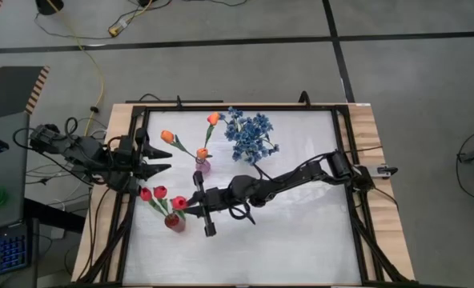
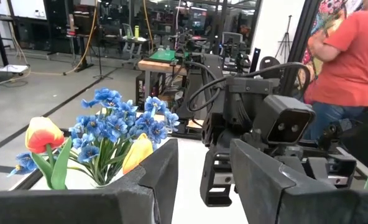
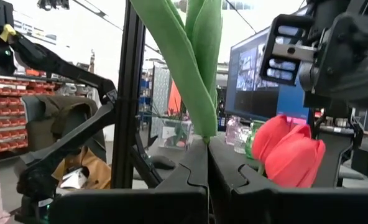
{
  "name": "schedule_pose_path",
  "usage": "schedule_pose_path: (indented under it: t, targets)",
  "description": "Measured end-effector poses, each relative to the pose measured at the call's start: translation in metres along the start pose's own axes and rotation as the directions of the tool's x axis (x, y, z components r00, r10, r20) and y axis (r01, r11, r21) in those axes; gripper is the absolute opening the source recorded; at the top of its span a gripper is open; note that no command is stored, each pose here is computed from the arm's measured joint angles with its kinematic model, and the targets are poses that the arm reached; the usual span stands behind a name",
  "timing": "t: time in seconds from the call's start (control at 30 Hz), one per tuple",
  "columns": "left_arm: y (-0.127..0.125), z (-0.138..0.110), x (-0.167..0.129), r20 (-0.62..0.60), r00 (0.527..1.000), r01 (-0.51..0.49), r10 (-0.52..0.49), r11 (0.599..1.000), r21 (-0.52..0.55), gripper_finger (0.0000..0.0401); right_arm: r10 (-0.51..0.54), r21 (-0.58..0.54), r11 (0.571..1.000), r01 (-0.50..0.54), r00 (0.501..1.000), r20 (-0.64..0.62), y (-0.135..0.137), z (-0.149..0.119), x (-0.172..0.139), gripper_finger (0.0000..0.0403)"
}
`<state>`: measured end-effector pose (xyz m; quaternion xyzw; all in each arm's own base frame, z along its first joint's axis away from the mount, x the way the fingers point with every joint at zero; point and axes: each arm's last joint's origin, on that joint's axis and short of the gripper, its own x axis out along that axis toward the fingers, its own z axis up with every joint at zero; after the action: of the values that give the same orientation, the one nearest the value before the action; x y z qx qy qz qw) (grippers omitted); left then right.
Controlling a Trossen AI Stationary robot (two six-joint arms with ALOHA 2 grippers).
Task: Sort flowers into vase by color
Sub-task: Put the red tulip into the red vase
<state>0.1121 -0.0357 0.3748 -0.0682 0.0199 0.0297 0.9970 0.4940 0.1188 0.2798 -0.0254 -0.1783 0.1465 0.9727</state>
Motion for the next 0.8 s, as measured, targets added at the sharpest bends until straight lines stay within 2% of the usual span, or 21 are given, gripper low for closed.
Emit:
schedule_pose_path:
  t: [0.3, 0.5, 0.8]
  targets:
    - [0.0, 0.0, 0.0, 0.0, 1.0, 0.0, 0.0, 1.0, 0.0, 0.0132, 0.001, 0.0, 1.0, -0.001, 1.0, -0.01, 0.0, -0.001, 0.0, 0.0021]
    - [0.0, 0.0, 0.0, 0.001, 1.0, 0.0, 0.0, 1.0, -0.001, 0.0132, -0.001, -0.001, 1.0, 0.001, 1.0, 0.022, 0.001, -0.017, 0.009, 0.0021]
    - [0.0, 0.0, 0.0, 0.0, 1.0, 0.0, 0.0, 1.0, -0.008, 0.0132, 0.005, 0.004, 1.0, -0.004, 0.999, -0.035, 0.002, -0.026, 0.012, 0.0021]
